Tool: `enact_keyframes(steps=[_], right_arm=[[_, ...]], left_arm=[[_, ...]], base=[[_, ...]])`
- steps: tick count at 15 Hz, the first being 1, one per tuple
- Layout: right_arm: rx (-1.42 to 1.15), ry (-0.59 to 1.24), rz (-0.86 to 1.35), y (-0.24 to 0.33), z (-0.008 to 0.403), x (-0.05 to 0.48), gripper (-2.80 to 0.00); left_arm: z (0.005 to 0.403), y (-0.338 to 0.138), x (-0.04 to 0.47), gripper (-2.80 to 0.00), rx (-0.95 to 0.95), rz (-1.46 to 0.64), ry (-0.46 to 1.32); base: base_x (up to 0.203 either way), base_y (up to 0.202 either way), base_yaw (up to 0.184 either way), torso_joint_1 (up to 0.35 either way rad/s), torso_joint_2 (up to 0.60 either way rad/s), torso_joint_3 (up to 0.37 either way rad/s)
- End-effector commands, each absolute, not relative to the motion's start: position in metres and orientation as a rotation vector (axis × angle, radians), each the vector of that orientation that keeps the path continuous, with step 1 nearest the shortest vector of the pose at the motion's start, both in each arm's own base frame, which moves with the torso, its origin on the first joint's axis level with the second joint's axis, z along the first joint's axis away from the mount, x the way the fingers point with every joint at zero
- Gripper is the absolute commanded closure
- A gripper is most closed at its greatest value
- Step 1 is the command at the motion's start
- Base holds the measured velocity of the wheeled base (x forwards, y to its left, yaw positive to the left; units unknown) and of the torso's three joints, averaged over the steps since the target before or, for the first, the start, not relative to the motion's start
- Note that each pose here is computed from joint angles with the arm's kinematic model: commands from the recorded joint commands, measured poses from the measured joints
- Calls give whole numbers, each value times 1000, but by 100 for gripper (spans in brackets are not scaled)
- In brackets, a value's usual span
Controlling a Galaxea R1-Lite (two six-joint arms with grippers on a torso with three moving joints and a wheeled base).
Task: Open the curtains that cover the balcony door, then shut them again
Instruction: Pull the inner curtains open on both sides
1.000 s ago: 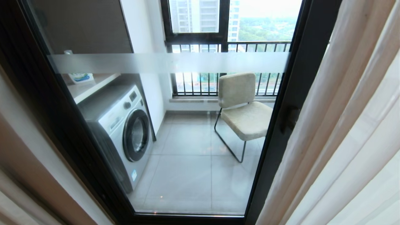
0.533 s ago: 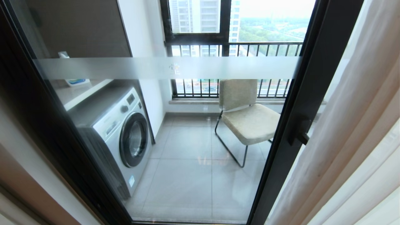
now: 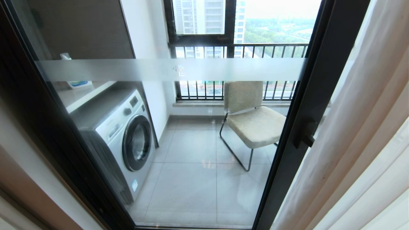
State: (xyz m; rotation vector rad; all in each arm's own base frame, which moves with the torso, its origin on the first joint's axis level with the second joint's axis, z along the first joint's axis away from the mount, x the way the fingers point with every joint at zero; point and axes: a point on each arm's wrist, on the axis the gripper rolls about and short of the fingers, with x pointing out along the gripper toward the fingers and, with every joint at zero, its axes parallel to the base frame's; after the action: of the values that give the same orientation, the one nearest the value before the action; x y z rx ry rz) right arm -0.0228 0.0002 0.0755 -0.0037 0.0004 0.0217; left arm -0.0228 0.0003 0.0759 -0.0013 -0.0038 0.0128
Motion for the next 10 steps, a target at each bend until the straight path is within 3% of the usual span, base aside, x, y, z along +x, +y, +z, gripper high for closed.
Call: enact_keyframes(steps=[1, 7, 10], right_arm=[[-5, -1, 23, 0, 76, -23, 0], [-29, -15, 24, 0, 77, -23, 0], [-31, -132, 120, 2, 99, -28, 0]], left_arm=[[76, 0, -23, 0, -2, 14, -5], [76, 0, -23, 0, -2, 14, -5], [76, 0, -23, 0, -2, 14, -5]], base=[[0, 0, 0, 0, 0, 0], [0, 0, 0, 0, 0, 0], [0, 0, 0, 0, 0, 0]])
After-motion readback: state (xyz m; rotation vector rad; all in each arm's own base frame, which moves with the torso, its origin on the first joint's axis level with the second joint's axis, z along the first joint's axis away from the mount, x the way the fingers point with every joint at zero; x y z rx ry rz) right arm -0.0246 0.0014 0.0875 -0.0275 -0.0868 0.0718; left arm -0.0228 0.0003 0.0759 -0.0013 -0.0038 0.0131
